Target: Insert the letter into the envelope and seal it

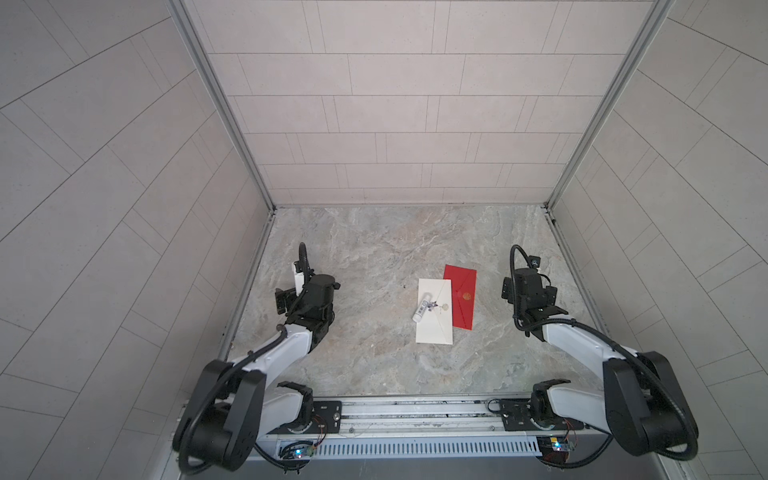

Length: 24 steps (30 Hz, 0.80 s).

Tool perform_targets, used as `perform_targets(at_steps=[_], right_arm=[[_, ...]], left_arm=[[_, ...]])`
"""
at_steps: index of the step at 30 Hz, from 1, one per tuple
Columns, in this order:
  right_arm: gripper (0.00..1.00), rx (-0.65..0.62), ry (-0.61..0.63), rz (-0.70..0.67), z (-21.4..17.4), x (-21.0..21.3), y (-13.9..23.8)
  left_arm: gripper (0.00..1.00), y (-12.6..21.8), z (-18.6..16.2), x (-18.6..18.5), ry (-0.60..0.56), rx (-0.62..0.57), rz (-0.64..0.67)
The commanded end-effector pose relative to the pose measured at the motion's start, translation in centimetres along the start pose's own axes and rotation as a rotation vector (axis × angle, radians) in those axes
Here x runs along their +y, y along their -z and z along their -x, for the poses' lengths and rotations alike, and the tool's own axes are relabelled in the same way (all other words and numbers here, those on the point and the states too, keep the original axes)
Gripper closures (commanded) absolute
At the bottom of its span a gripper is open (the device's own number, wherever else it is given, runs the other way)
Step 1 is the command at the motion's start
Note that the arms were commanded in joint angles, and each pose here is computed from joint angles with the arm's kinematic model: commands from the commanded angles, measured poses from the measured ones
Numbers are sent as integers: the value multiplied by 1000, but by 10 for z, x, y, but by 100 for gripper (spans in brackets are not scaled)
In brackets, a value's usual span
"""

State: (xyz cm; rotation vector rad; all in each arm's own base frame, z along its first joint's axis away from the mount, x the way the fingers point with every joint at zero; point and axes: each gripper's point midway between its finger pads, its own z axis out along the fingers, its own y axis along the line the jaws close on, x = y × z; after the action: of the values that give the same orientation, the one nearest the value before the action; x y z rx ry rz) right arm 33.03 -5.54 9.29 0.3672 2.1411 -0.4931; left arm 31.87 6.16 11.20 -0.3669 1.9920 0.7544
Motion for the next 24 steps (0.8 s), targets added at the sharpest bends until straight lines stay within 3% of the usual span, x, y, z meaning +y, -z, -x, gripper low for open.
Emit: perform_targets(at_steps=[1,8,11,12,14,15,18,21,24], right_arm=[[0,-167,19,-43,34,3,-3],[0,-311,45,117,31,36,-27],[0,-205,35,119,28,34,-28],[0,-230,52,140,27,37,-31],[0,-255,51,145,29,38,-30],[0,-234,40,140,31,37,-30],[0,-221,37,155,29,37,-33],[0,-209,34,160,28,36,-34],[0,-207,33,161,29,36,-33]], left_arm=[[0,-15,24,-15,-1,-29,-6],[0,-37,34,-70,41,-105,-259],[1,-42,29,-59,108,-89,-273],[0,-42,19,-54,136,-68,-285],[0,-44,17,-48,214,-171,-291],[0,-42,20,-49,215,-194,-305],[0,-47,14,-62,144,-60,-351],[0,-50,17,-63,166,-131,-348],[0,-50,15,-62,159,-90,-348]])
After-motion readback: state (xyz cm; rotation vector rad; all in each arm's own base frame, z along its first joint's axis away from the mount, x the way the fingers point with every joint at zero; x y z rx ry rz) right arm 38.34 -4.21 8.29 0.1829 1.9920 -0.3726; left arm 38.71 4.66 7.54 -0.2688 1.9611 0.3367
